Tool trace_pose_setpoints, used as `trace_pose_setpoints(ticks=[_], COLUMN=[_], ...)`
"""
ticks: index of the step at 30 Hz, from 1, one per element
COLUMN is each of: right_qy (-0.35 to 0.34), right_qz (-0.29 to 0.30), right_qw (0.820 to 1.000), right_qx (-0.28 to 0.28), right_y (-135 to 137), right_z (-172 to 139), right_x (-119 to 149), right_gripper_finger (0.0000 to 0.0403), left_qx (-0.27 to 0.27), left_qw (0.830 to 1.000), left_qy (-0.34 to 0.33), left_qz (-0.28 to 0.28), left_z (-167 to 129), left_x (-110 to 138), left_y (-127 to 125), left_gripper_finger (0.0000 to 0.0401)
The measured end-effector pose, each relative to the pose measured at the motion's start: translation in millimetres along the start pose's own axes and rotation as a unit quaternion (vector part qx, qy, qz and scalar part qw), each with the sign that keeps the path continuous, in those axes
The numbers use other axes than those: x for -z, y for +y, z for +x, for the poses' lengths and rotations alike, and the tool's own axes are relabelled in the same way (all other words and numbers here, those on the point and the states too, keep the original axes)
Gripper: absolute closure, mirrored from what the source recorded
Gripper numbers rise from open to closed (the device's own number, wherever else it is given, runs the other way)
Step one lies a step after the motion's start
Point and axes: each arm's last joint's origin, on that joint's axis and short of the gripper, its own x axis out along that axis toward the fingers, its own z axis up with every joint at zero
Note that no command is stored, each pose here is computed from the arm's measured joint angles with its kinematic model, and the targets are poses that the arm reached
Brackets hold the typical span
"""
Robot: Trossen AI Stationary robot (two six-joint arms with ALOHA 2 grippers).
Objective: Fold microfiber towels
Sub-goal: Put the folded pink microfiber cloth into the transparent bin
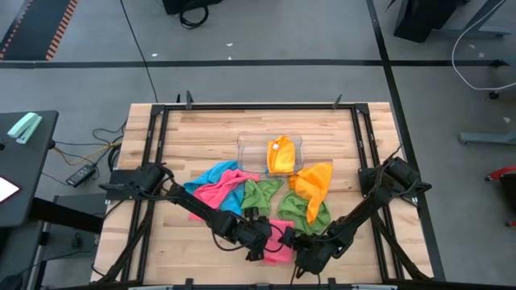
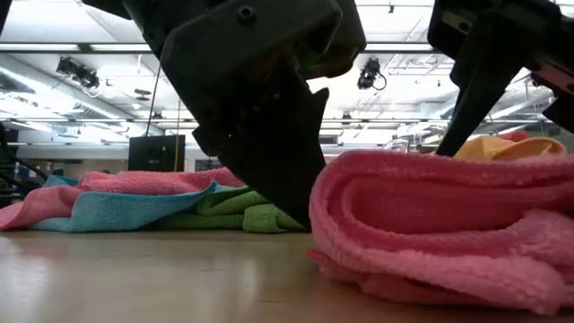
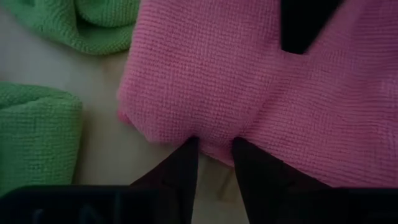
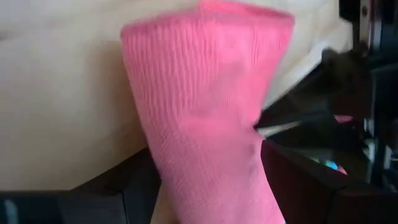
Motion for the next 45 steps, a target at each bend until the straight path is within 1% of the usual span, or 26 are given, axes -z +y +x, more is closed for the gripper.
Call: trace_pose_setpoints(ticks=[5, 11, 15, 19, 25, 27, 28, 31, 33, 41, 45], right_qy=[-0.009, -0.018, -0.024, -0.027, -0.031, -0.032, -0.032, -0.032, -0.029, 0.000, 0.007], right_qz=[0.001, 0.006, 0.008, 0.010, 0.021, 0.028, 0.029, 0.031, 0.037, 0.041, 0.051], right_qw=[1.000, 1.000, 0.999, 0.999, 0.999, 0.998, 0.998, 0.998, 0.998, 0.999, 0.999], right_qx=[0.002, -0.020, -0.030, -0.036, -0.038, -0.039, -0.040, -0.042, -0.036, -0.003, 0.015], right_y=[-5.8, -15.1, -19.2, -20.7, -17.6, -16.8, -15.8, -13.8, -13.3, -17.3, -27.0], right_z=[3.6, 11.7, 15.1, 16.4, 13.9, 13.3, 12.7, 11.3, 10.3, -1.5, -13.8], right_x=[1.2, 8.5, 11.8, 13.1, 10.0, 9.4, 8.9, 7.7, 6.9, 5.6, 4.1], right_gripper_finger=[0.0145, 0.0174, 0.0200, 0.0242, 0.0322, 0.0347, 0.0355, 0.0361, 0.0362, 0.0363, 0.0363], left_qx=[0.001, 0.003, 0.003, 0.004, 0.005, 0.008, 0.012, 0.026, 0.026, -0.001, -0.003], left_qw=[1.000, 1.000, 1.000, 1.000, 1.000, 1.000, 1.000, 0.999, 0.998, 0.997, 0.998], left_qy=[-0.002, -0.003, -0.004, -0.005, -0.006, -0.008, -0.012, -0.035, -0.033, 0.019, 0.030], left_qz=[0.000, -0.011, -0.011, -0.011, -0.011, -0.001, 0.006, 0.032, 0.045, 0.070, 0.063], left_z=[-0.2, -0.1, -0.1, -0.1, -0.4, -5.4, -12.6, -35.7, -45.6, -55.9, -58.0], left_x=[-0.1, -0.4, -0.5, -0.8, -1.2, -2.7, -5.0, -15.6, -17.2, -3.9, 1.1], left_y=[-0.6, -0.8, -0.9, -1.1, -1.2, -2.1, -3.9, -8.5, -9.2, -9.4, -12.6], left_gripper_finger=[0.0296, 0.0296, 0.0300, 0.0300, 0.0304, 0.0307, 0.0309, 0.0315, 0.0319, 0.0328, 0.0326])
